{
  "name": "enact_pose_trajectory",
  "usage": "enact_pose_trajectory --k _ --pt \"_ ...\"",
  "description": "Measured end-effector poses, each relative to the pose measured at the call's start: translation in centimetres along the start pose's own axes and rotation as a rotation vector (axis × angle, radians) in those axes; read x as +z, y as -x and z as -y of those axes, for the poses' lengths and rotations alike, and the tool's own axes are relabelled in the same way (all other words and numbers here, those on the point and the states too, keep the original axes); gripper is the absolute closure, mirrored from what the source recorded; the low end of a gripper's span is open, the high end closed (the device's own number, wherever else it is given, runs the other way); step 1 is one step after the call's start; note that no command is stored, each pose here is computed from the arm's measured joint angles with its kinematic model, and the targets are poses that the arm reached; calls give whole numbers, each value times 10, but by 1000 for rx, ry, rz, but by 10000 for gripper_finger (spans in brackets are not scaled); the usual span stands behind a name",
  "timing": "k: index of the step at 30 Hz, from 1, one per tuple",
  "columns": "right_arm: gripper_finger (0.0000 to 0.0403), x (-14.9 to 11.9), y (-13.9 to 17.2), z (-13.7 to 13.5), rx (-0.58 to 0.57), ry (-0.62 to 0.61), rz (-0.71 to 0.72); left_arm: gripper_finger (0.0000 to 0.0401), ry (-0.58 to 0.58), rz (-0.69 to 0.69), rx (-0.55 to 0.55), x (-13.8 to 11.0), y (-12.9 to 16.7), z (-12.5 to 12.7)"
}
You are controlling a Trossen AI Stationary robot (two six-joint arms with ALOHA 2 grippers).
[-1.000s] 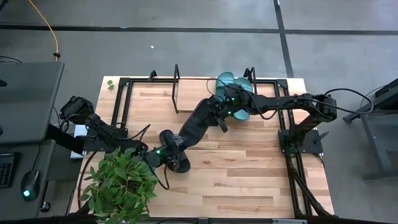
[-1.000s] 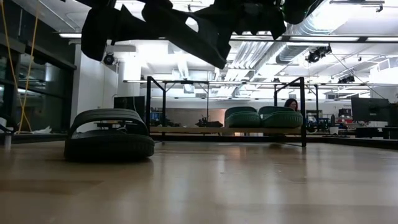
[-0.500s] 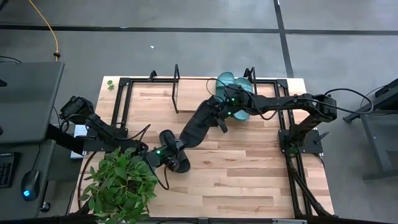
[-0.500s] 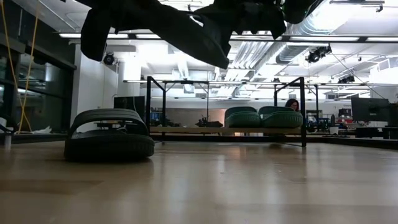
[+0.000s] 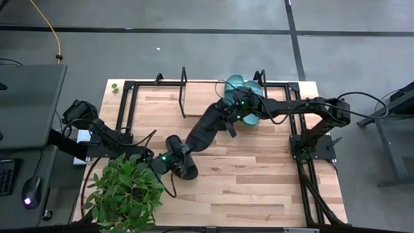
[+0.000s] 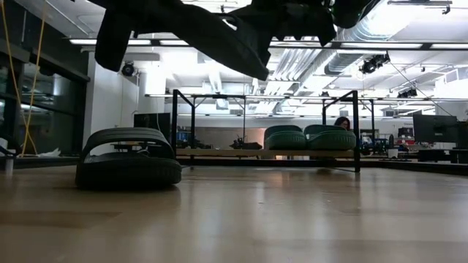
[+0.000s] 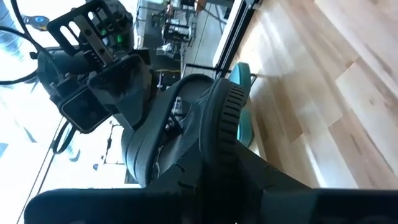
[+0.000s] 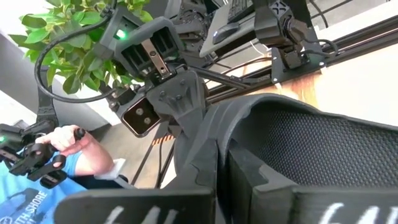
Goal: Pick and place slides into the shelf
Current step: Put the right black slides on the shelf
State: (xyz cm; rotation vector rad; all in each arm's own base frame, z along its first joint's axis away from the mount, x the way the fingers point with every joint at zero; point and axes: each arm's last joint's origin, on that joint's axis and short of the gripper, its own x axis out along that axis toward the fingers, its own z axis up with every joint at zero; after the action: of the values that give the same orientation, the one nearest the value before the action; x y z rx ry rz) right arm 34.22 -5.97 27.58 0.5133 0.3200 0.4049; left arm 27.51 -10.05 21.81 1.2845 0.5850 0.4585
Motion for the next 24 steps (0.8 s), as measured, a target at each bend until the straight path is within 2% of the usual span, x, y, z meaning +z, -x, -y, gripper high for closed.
enact_pose_trajectory --k 7,15,19,24 --pt "353 4 4 4 -9 19 25 376 24 -38 15 -4 -7 -2" --pt "296 16 15 1 -30 97 86 360 27 -100 22 -16 -24 -7" --pt "287 32 23 -11 -59 170 106 377 33 -126 29 -20 -31 -10" --pt "286 54 33 -39 -89 243 90 377 40 -194 40 -31 -42 -12"
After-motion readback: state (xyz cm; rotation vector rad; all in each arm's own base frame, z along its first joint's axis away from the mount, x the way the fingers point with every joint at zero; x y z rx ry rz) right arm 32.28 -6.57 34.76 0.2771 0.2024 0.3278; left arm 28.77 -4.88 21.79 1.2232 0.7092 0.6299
